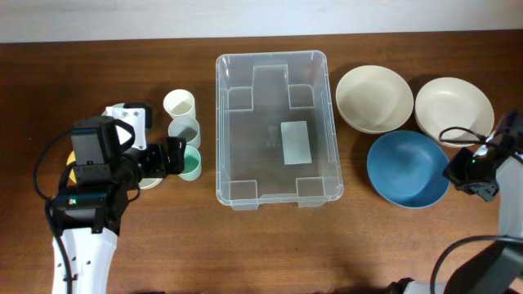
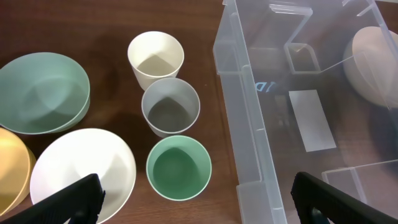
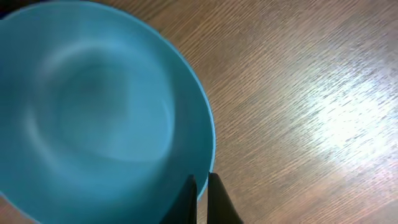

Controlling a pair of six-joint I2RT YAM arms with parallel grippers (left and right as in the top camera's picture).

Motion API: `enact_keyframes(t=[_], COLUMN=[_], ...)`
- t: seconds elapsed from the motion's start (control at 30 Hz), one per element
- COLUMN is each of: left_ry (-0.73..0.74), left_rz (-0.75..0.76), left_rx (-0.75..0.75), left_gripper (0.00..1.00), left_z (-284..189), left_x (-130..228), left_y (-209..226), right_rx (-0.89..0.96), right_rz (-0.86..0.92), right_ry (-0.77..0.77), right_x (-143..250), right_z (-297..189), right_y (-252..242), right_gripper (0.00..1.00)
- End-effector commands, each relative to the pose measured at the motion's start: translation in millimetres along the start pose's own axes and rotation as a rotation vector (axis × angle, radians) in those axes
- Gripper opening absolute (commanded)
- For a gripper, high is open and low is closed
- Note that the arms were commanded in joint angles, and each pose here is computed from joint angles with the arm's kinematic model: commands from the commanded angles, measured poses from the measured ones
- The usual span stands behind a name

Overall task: Pack container
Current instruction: 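Close the right gripper on the blue bowl's rim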

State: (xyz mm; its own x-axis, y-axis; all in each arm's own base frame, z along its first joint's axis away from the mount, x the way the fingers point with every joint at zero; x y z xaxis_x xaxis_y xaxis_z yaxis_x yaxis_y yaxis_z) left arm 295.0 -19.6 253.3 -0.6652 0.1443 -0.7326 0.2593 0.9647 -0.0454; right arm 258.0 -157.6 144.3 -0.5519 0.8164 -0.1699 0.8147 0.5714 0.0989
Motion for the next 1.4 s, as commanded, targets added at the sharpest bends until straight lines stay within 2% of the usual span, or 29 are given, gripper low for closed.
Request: enact_keyframes(t=[0.0, 0.27, 0.3, 0.43, 0.47, 0.53, 0.73, 0.8, 0.9, 1.0, 1.13, 1.23, 1.37], left_ry=[-0.029, -0.029, -0.029, -0.029, -0.029, -0.029, -0.029, -0.029, -0.029, -0.029, -0.029, -0.029, -0.029], left_rz=[0.018, 0.018, 0.018, 0.018, 0.018, 0.018, 0.018, 0.018, 0.018, 0.018, 0.018, 0.018, 0.018], left_rx=[0.015, 0.015, 0.015, 0.015, 0.015, 0.015, 0.015, 0.015, 0.015, 0.015, 0.015, 0.015, 0.015], left_gripper=[0.98, 0.98, 0.98, 0.98, 0.99, 0.99, 0.99, 0.99, 0.99, 0.99, 0.99, 0.99, 0.99], left_z=[-4, -4, -4, -4, -4, -4, -4, -4, -4, -4, -4, -4, -4], left_x=[-10, -10, -10, -10, -10, -10, -10, -10, -10, -10, -10, -10, -10], left_y=[-3, -3, -3, -3, -3, -3, -3, -3, -3, -3, -3, -3, -3], right_rx=[0.010, 0.059, 0.066, 0.086, 0.090, 0.104, 0.118, 0.120, 0.128, 0.131, 0.132, 0.132, 0.132], right_rz=[0.009, 0.010, 0.010, 0.010, 0.010, 0.010, 0.010, 0.010, 0.009, 0.009, 0.009, 0.009, 0.009], right_ry=[-0.008, -0.030, -0.021, 0.036, 0.047, 0.083, 0.122, 0.139, 0.155, 0.163, 0.166, 0.166, 0.166], right_x=[1, -6, -6, -5, -5, -4, -5, -5, -5, -5, -5, -5, -5], right_z=[-3, 4, 8, 29, 33, 46, 72, 83, 94, 101, 105, 105, 105], right_y=[-2, -7, -7, -7, -7, -8, -8, -7, -8, -8, -8, -7, -7], right_gripper=[0.04, 0.04, 0.08, 0.42, 0.47, 0.52, 0.56, 0.55, 0.44, 0.38, 0.15, 0.04, 0.04])
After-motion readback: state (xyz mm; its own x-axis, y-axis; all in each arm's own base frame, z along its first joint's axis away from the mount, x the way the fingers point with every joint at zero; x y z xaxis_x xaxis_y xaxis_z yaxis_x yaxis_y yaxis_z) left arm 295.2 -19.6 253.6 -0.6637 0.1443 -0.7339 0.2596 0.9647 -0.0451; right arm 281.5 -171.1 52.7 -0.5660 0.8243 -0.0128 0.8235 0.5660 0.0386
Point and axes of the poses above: each gripper's point midway between its finger pads, its own z axis out along the fingers, its own y axis along the line the jaws close on, x = y × z, the point moved 4 cm from there along -z, back along the fingers, and after that the axes turned 13 degrees about z, right-handed, at the moved point
